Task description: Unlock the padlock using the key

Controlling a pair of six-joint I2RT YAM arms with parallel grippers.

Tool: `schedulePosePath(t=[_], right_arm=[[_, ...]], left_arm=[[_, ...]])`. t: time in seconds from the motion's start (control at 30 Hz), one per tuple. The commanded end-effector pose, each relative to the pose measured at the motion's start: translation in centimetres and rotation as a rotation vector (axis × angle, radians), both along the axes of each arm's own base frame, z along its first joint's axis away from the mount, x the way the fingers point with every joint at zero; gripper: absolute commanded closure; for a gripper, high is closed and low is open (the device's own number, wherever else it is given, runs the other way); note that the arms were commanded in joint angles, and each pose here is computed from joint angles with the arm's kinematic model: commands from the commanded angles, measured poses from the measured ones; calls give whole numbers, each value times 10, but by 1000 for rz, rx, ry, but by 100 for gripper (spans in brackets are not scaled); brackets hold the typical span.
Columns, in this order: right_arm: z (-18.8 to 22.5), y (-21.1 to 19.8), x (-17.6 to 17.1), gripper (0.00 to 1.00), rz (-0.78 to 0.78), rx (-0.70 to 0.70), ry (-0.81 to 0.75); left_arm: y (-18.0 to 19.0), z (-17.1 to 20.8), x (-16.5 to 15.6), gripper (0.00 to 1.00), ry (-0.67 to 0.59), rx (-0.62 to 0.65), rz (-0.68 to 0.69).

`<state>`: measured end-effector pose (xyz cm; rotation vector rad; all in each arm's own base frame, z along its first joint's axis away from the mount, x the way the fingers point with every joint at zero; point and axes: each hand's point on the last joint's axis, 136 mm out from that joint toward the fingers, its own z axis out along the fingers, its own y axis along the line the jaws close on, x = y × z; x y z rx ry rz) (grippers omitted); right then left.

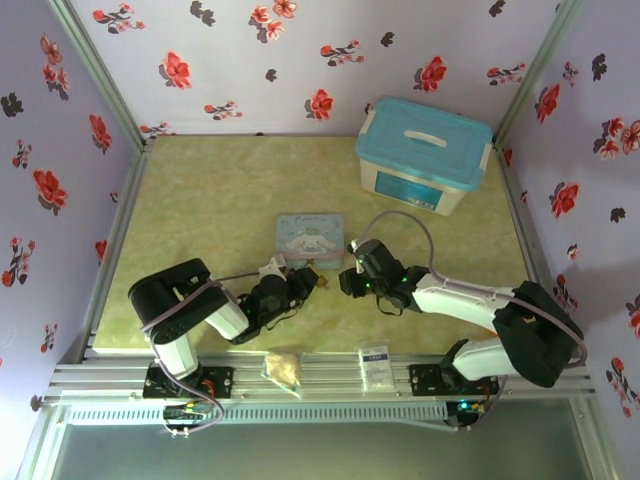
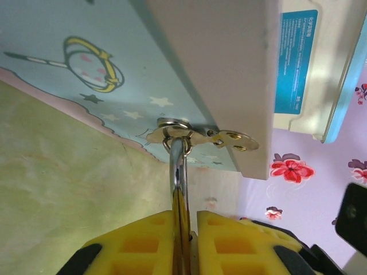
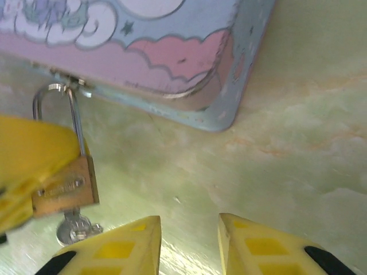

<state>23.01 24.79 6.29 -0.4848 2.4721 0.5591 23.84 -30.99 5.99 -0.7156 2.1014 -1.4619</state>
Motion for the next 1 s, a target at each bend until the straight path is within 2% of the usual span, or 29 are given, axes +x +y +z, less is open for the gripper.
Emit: schedulePosePath(t=[0.0, 0.23, 0.43, 0.57, 0.97], right_arm=[[17, -5, 2, 69, 106, -101, -145], [21, 23, -10, 63, 230, -136, -164], [19, 51, -23, 61, 316, -102, -132], [10, 53, -30, 66, 344, -126, -108], [-3, 59, -34, 70, 391, -140, -106]], left_arm=[[-8, 13, 1, 100, -57, -23, -23], [-8, 14, 1, 100, -61, -21, -20], [-10, 16, 1, 100, -65, -29, -21], [-11, 19, 1, 100, -68, -38, -24], [-13, 28, 1, 100, -79, -66, -27]])
